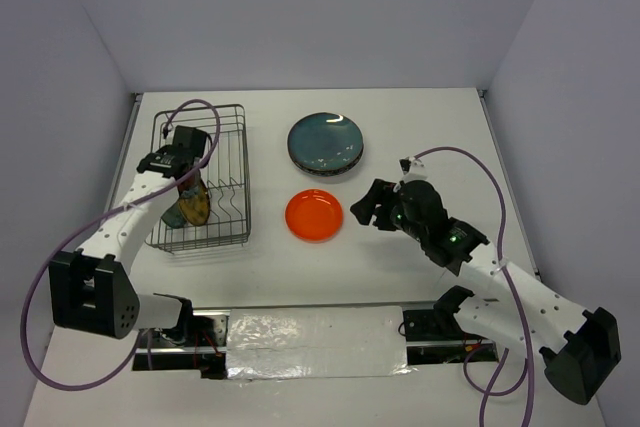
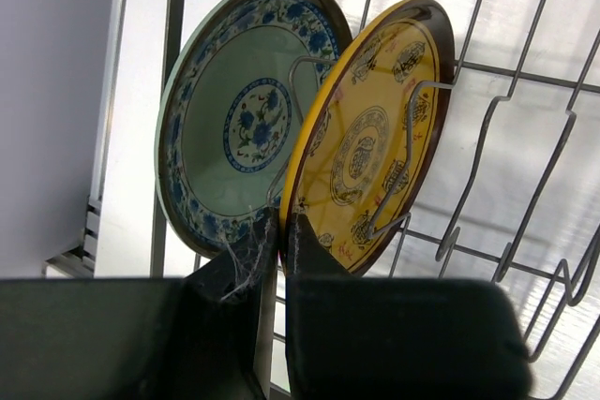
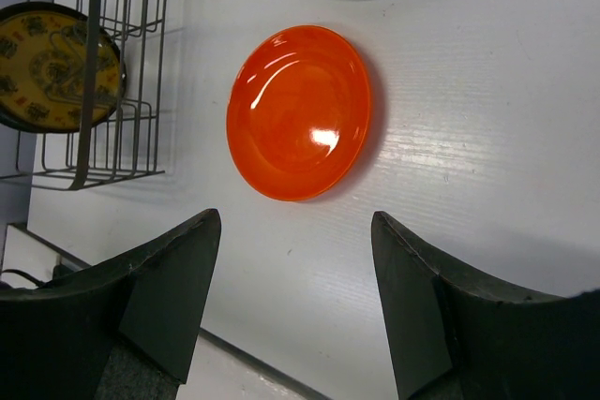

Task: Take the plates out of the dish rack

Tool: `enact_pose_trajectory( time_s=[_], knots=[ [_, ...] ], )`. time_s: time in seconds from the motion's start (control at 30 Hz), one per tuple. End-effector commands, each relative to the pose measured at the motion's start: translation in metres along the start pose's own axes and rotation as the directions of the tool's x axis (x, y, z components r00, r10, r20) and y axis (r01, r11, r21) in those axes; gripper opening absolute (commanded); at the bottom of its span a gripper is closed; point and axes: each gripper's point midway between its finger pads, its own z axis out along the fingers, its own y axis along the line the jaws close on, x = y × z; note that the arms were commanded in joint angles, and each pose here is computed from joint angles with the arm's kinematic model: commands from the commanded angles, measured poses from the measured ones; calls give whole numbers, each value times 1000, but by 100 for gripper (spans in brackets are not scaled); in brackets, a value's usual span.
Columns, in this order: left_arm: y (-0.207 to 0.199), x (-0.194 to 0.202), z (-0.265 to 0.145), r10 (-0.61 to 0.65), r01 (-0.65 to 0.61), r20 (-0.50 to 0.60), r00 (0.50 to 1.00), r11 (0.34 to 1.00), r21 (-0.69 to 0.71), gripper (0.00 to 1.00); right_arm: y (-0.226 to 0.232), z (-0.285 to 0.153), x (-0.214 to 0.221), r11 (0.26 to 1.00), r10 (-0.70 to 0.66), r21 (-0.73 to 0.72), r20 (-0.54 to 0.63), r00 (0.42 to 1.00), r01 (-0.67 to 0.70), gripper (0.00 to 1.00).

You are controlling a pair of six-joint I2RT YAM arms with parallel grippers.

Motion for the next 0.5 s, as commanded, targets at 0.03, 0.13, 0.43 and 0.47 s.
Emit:
enact_pose_trajectory(
  time_s=[0.03,0.13,0.43,0.47],
  knots=[
    [3,-16,-11,40,-38,60,997,999,-37,0,13,-6,-11,999,13,-48,41,999,-11,73],
    [1,-19,-13,76,-72,60,995,995,-63,0,13,-7,-10,999,16,-49,40,999,-14,73],
    [-5,-26,-22,145,-137,77,987,986,-97,0,11,-12,-9,999,12,-49,48,999,-10,73],
    [-7,-29,-27,153,-145,86,984,985,-96,0,10,-12,-8,999,14,-50,46,999,-12,73]
  ],
)
